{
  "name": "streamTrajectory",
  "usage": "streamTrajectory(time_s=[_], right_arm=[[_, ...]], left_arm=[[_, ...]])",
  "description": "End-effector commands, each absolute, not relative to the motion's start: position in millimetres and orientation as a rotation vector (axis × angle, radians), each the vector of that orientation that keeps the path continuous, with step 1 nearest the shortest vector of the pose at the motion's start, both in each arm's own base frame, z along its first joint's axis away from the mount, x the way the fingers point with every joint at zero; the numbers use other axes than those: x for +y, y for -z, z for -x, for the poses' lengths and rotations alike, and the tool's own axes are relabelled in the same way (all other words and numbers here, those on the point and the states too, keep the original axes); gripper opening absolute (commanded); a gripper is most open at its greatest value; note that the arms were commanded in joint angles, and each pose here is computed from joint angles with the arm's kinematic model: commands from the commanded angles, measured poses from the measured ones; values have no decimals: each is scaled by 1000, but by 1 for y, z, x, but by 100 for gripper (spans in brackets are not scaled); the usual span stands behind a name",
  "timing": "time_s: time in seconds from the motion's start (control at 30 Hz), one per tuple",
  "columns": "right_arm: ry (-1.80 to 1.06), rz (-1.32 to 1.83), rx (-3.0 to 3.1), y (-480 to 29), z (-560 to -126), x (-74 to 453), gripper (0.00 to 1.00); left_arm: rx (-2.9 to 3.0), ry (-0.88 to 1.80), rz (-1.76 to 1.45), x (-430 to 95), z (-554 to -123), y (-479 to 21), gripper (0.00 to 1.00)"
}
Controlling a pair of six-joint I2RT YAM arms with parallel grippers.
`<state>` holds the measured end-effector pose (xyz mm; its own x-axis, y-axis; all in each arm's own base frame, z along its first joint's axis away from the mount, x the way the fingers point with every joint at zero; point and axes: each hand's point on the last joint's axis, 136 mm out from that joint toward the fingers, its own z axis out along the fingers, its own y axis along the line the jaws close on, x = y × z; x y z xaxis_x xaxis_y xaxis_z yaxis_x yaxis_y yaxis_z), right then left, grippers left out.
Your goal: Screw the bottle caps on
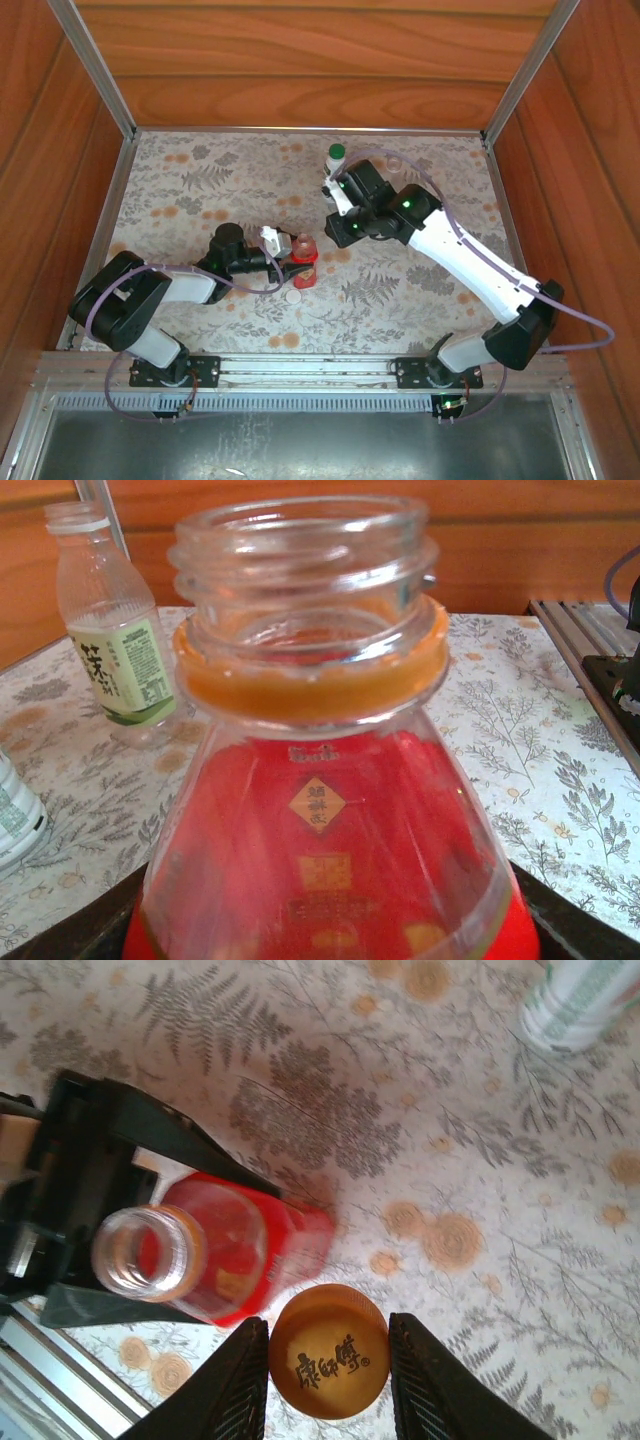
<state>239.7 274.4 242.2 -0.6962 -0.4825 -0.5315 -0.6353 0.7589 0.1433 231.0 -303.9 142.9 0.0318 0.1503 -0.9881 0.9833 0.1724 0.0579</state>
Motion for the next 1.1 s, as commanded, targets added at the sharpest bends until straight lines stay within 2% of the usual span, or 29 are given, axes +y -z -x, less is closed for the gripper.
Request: streamTrajectory(time_s=[0.0, 0.4, 1.07], right_arm=[[-450, 959, 2478, -249, -228, 284, 35], [-458, 1141, 2412, -255, -218, 322, 35], [-392, 1269, 2445, -229, -217, 337, 35]], left_arm=[[1395, 977, -1216, -304, -229, -131, 64], [1392, 981, -1218, -305, -229, -131, 64], [1394, 977, -1221, -305, -229, -129, 64]])
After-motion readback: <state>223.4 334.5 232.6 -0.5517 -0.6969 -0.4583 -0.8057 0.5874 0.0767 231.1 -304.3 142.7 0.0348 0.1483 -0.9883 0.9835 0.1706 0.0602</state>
